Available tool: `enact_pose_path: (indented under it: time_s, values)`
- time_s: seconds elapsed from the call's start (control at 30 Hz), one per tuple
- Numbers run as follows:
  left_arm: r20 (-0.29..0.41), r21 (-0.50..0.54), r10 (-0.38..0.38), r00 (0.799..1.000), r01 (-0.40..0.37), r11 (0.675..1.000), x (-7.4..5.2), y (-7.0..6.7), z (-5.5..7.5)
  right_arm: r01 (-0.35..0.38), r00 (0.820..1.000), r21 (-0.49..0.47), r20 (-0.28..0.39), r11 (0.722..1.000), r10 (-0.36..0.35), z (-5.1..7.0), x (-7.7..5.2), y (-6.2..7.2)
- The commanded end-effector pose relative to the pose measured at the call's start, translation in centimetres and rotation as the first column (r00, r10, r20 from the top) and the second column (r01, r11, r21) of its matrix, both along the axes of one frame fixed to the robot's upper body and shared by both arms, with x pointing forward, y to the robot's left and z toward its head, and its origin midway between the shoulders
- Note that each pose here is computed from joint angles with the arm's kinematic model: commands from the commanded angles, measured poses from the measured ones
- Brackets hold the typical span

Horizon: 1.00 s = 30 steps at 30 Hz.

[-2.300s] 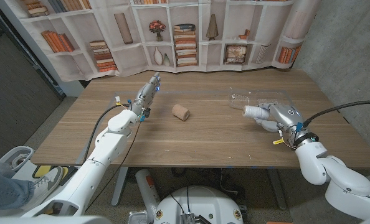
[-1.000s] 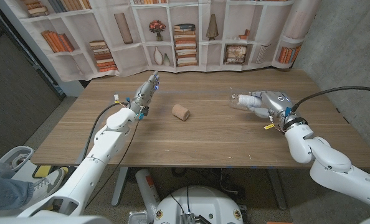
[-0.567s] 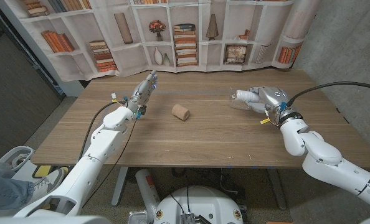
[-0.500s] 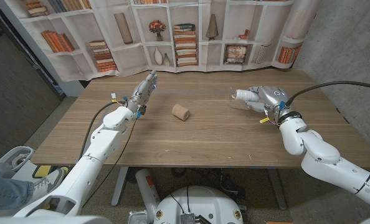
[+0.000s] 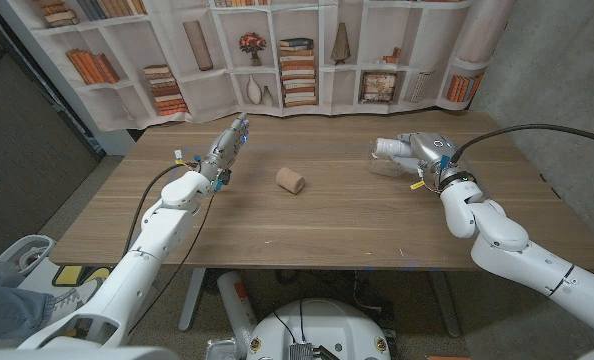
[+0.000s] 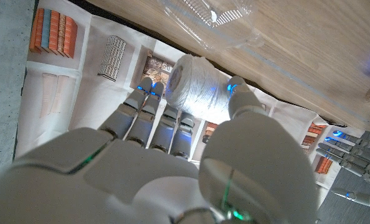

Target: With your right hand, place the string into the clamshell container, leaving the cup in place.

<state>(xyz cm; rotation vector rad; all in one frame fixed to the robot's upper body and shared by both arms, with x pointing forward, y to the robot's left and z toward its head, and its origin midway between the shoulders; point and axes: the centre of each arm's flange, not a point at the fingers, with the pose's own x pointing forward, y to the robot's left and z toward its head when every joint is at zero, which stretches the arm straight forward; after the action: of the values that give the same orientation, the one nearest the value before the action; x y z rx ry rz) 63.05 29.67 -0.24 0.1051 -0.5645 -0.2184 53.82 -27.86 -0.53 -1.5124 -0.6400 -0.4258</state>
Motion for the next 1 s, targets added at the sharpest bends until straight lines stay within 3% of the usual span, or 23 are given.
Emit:
enact_pose_path:
  time_s: [0.03,0.67,1.0]
  values:
    - [0.0,-0.01,0.017,1.0,-0.017,1.0,-0.6,0.8,-0.5,0.024,1.0,-0.001,-0.001,1.0,-0.024,0.5,1.6,0.2]
    - [0.009,-0.016,0.022,1.0,-0.022,1.0,-1.0,1.2,-0.7,0.087,0.996,0.0,-0.01,0.996,-0.087,0.6,4.4,-0.5]
    - [0.015,-0.028,0.033,0.999,-0.033,0.999,-1.6,1.7,-1.1,0.129,0.992,-0.04,0.0,0.991,-0.129,0.9,4.9,-0.6]
